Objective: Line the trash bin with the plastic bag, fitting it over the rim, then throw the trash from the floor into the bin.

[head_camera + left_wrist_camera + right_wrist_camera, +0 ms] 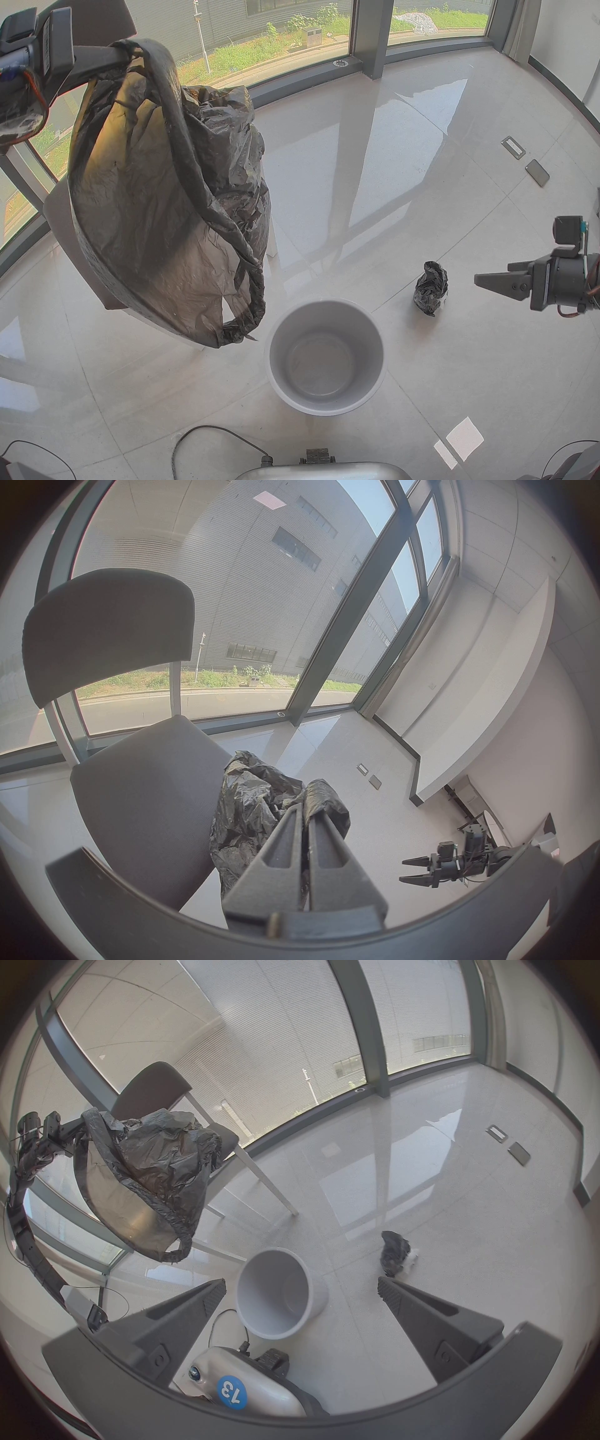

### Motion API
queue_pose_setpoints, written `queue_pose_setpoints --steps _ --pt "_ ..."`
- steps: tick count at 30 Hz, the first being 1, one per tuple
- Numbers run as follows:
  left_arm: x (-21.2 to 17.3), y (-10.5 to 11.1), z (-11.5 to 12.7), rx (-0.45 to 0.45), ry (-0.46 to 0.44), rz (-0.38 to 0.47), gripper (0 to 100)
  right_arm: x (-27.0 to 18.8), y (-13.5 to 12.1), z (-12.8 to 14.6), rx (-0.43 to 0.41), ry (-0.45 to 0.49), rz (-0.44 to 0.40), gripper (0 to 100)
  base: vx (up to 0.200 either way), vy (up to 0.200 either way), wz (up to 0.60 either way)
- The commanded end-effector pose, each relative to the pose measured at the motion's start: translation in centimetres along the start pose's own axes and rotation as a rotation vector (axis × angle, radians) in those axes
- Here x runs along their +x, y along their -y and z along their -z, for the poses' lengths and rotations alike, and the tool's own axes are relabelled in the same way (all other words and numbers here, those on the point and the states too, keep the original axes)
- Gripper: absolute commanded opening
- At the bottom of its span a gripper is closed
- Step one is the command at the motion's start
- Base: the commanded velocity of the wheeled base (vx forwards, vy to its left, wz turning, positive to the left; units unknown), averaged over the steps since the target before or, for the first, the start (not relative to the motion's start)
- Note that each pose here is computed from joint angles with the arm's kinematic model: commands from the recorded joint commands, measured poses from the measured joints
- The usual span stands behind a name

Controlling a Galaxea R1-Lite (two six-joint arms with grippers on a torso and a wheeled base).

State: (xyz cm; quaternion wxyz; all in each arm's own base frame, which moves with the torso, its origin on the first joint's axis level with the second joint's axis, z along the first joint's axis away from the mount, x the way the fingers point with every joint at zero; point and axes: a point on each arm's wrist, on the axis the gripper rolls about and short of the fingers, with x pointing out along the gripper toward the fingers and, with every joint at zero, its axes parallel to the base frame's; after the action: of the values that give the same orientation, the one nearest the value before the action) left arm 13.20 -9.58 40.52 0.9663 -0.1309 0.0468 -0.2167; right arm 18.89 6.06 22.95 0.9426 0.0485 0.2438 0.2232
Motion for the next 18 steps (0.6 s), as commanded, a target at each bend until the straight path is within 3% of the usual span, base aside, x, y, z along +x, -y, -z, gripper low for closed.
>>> queue_pose_setpoints --steps 1,11,18 --pt "0.5 0.7 -0.8 -0.006 0.016 0.021 0 2.8 -1.2 -1.1 -0.024 -0.037 -0.056 100 0.0 0.0 0.0" --pt "1.4 1.6 -1.7 -0.017 0.005 0.034 0 6.9 -5.2 -0.7 -0.119 -0.052 -0.217 100 0.0 0.0 0.0" --pt "1.5 2.1 -2.3 -0.023 0.025 0.054 0 10.2 -7.5 -3.2 -0.159 0.017 -0.272 100 0.0 0.0 0.0"
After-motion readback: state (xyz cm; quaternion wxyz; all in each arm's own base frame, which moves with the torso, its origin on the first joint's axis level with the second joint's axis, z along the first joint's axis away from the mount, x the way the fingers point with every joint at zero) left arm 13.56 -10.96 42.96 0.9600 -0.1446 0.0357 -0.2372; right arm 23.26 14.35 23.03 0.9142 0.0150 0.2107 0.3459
